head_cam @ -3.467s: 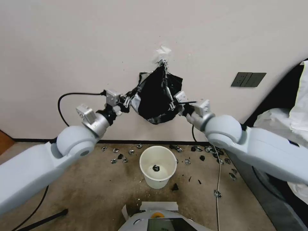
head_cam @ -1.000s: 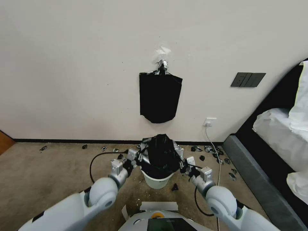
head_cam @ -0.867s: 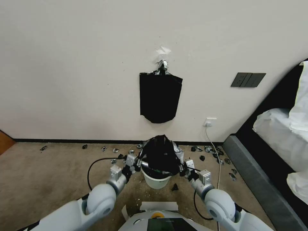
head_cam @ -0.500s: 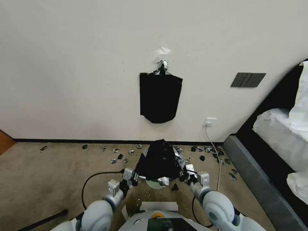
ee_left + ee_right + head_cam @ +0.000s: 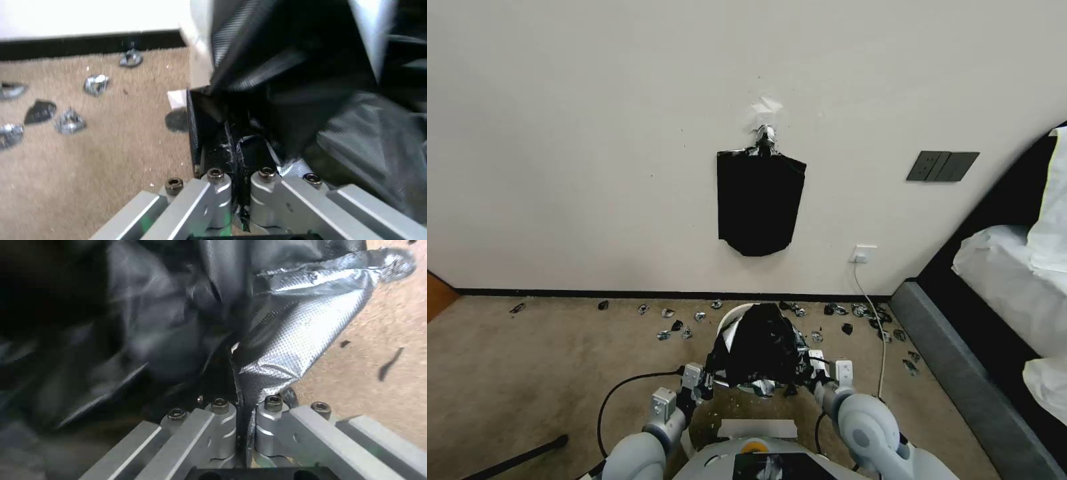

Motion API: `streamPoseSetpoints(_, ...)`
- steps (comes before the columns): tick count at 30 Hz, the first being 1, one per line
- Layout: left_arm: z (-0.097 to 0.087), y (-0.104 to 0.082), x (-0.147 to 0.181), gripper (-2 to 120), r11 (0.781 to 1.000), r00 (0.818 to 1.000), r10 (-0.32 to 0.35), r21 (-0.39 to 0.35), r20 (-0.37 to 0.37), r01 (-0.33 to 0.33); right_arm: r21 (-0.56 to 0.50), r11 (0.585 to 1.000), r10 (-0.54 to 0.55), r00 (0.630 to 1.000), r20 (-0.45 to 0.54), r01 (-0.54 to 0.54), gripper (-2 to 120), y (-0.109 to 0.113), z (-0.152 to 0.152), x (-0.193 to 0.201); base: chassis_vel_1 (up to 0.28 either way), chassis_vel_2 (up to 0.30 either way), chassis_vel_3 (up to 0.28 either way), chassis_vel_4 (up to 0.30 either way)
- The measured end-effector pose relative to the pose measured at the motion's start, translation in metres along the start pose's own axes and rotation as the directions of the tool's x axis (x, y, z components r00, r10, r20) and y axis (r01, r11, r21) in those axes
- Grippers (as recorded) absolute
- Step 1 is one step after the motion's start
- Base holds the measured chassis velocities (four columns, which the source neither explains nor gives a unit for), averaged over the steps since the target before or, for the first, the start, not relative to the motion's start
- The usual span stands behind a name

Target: Place a trash bag onto the trash bin.

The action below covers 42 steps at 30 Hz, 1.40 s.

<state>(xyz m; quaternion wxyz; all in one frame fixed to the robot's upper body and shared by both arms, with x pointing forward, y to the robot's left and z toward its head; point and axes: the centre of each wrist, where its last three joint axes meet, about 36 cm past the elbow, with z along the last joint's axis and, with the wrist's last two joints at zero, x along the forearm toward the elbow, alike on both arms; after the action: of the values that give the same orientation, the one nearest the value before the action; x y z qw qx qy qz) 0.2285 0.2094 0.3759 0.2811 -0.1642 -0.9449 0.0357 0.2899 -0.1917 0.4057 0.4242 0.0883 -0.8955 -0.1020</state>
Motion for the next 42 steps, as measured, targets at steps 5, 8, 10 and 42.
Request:
streamPoseSetpoints(5, 0.003, 0.002, -0.012, 0, 0.999, 1.000, -0.025, 0.034, 0.014, 0.025, 0.014, 1.000, 0.007, 1.000, 0.000, -0.007, 0, -0.002, 0.008, -0.014, 0.000, 0.000, 0.000, 0.000)
streamPoseSetpoints(8, 0.006, 0.008, -0.023, 0, 0.997, 0.998, -0.055, 0.050, 0.026, 0.053, 0.025, 0.999, 0.029, 0.999, 0.019, -0.029, 0, -0.006, 0.015, -0.028, 0.000, 0.000, 0.000, 0.000)
streamPoseSetpoints(10, 0.005, 0.011, -0.026, 0, 0.996, 0.997, -0.072, 0.058, 0.036, 0.070, 0.023, 0.999, 0.040, 0.999, 0.034, -0.041, 0, -0.009, 0.016, -0.032, 0.000, 0.000, 0.000, 0.000)
streamPoseSetpoints(42, -0.025, 0.026, 0.012, 69, 0.999, 1.000, -0.023, -0.024, 0.003, 0.023, 0.074, 0.993, 0.083, 0.992, 0.094, -0.090, 71, -0.011, 0.039, 0.010, 0.000, 0.000, 0.000, 0.000)
